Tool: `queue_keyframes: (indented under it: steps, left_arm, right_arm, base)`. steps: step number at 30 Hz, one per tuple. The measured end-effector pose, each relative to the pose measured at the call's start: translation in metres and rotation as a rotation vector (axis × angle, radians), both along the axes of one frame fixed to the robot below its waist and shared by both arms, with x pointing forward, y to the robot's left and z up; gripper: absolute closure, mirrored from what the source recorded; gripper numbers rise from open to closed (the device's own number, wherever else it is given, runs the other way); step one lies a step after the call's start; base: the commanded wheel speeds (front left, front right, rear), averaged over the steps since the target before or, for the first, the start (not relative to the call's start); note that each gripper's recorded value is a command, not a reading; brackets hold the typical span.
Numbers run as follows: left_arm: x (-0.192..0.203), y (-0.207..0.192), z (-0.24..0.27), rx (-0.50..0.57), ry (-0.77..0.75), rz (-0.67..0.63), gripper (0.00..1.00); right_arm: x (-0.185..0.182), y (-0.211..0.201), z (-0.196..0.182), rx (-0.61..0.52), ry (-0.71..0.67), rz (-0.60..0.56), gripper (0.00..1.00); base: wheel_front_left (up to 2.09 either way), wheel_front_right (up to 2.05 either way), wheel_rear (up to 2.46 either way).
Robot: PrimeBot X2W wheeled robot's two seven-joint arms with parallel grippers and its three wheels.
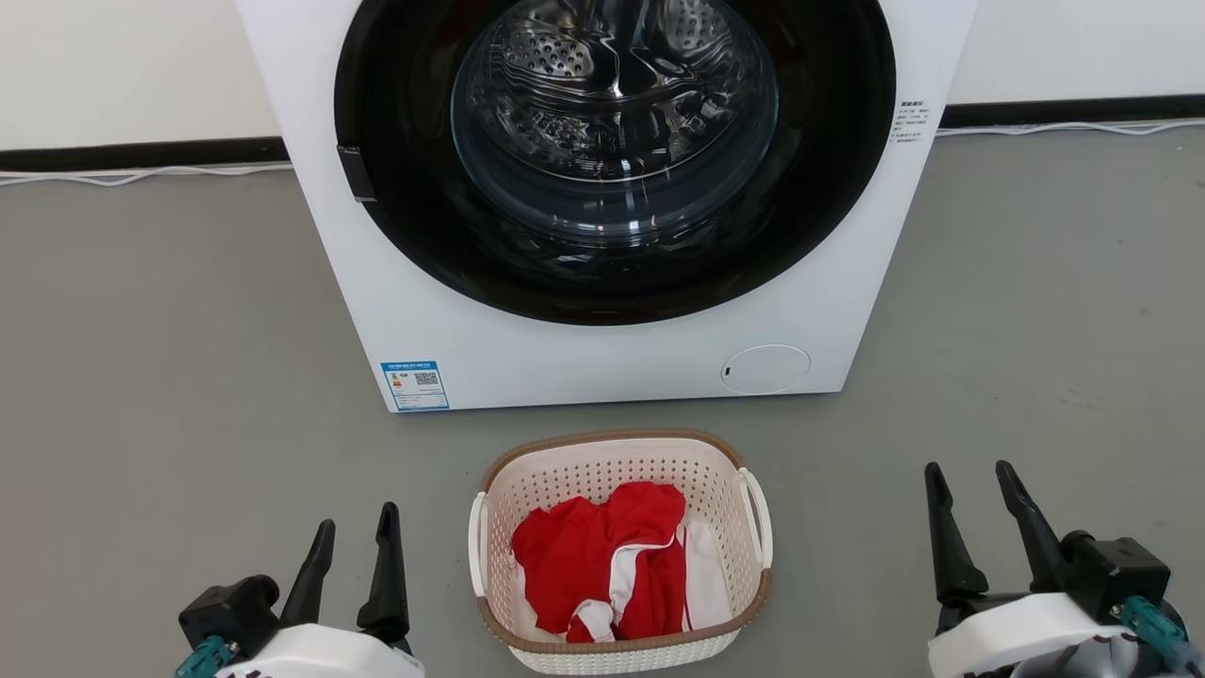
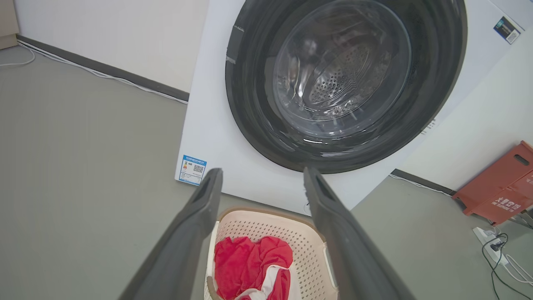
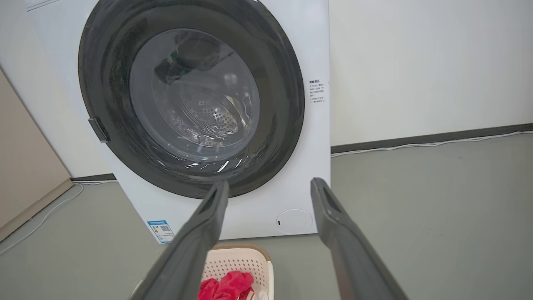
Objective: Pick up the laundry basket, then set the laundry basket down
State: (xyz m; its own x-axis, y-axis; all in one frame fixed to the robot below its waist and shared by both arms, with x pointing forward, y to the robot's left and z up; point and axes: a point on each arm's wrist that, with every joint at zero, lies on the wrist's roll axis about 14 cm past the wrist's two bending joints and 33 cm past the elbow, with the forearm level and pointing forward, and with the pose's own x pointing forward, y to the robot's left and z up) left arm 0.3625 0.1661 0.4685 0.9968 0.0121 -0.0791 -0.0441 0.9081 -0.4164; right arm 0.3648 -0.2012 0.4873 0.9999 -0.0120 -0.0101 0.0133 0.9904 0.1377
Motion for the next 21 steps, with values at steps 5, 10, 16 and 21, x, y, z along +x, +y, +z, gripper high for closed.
queue_keyframes:
  steps: [5, 10, 16, 21]
  left_arm:
    - [0.000, -0.004, 0.002, 0.052, -0.015, -0.017, 0.00]
    - [0.000, -0.006, 0.004, 0.101, -0.033, -0.030, 0.00]
    - [0.000, -0.009, 0.007, 0.174, -0.054, -0.044, 0.00]
    - [0.000, -0.009, 0.007, 0.183, -0.056, -0.047, 0.00]
  right_arm:
    - [-0.003, -0.010, -0.011, -0.060, 0.032, -0.026, 0.00]
    - [-0.005, -0.011, -0.020, -0.106, 0.060, -0.022, 0.00]
    - [-0.007, -0.008, -0.023, -0.180, 0.060, 0.000, 0.00]
    - [-0.006, -0.008, -0.025, -0.182, 0.066, 0.001, 0.00]
  base:
    - [0.00, 0.00, 0.00]
    - [0.00, 0.00, 0.00]
    - [0.00, 0.00, 0.00]
    - [0.00, 0.00, 0.00]
